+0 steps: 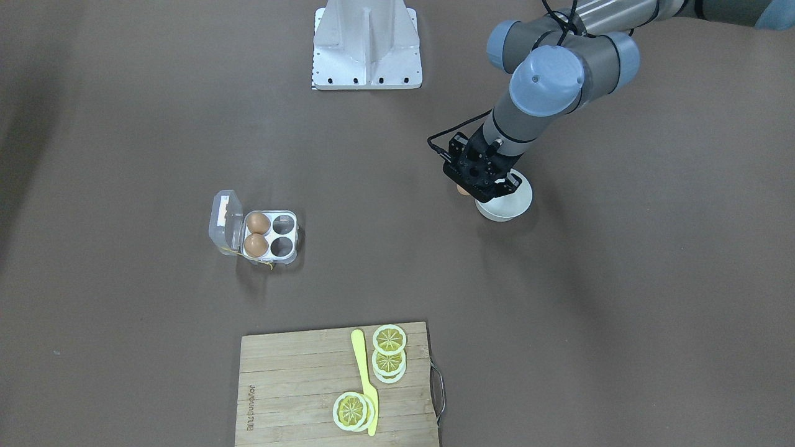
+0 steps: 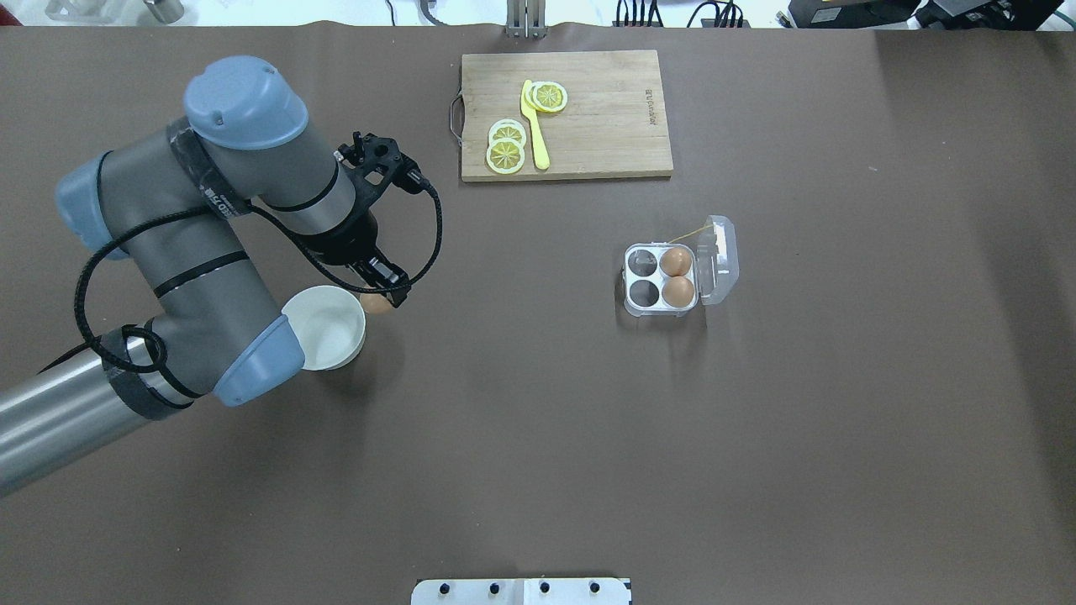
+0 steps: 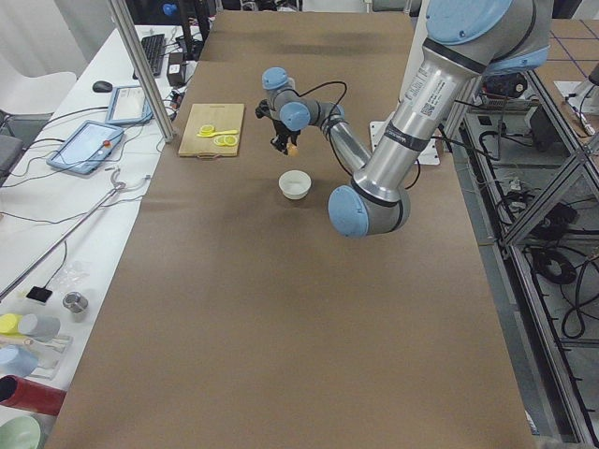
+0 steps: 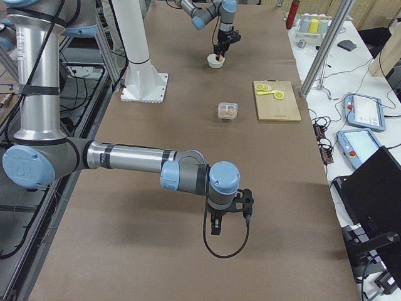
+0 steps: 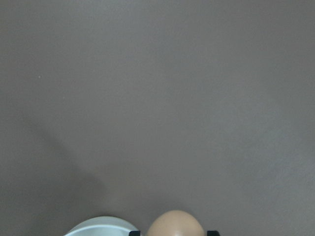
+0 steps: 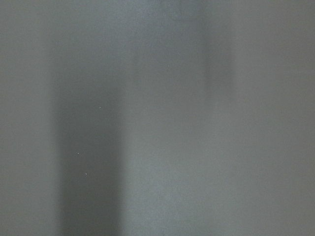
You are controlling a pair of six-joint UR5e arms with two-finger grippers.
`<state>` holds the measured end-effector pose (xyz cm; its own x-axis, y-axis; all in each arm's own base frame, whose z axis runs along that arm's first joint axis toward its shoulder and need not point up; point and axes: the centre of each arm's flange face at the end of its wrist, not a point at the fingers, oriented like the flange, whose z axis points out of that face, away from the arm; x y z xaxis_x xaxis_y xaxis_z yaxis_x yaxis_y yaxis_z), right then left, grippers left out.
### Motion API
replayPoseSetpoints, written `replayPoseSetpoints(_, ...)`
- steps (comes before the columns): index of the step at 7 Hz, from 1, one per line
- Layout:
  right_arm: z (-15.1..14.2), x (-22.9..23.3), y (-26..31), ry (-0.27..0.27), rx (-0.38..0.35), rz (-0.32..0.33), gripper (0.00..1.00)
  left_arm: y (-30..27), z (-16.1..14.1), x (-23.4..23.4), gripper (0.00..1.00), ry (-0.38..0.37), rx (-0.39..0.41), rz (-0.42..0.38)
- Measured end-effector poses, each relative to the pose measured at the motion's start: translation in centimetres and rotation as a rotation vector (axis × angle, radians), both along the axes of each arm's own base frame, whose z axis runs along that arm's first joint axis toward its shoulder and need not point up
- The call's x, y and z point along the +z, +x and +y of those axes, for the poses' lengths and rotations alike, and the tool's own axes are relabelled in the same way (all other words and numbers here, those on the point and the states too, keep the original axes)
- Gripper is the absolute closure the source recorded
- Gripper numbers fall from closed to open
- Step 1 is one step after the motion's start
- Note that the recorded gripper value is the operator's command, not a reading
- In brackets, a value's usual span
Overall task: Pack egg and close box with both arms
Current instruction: 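Lift the egg and carry it with the left gripper to the egg box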
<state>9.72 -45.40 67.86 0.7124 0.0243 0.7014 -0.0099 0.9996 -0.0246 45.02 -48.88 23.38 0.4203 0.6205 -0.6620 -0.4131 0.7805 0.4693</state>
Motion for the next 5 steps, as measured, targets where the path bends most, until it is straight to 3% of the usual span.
replayPoseSetpoints(5, 0.0, 0.2, 0.0, -0.003, -0.001, -0.001, 0.0, 4.1, -3.1, -5.2, 0.62, -0.057, -0.067, 0.05)
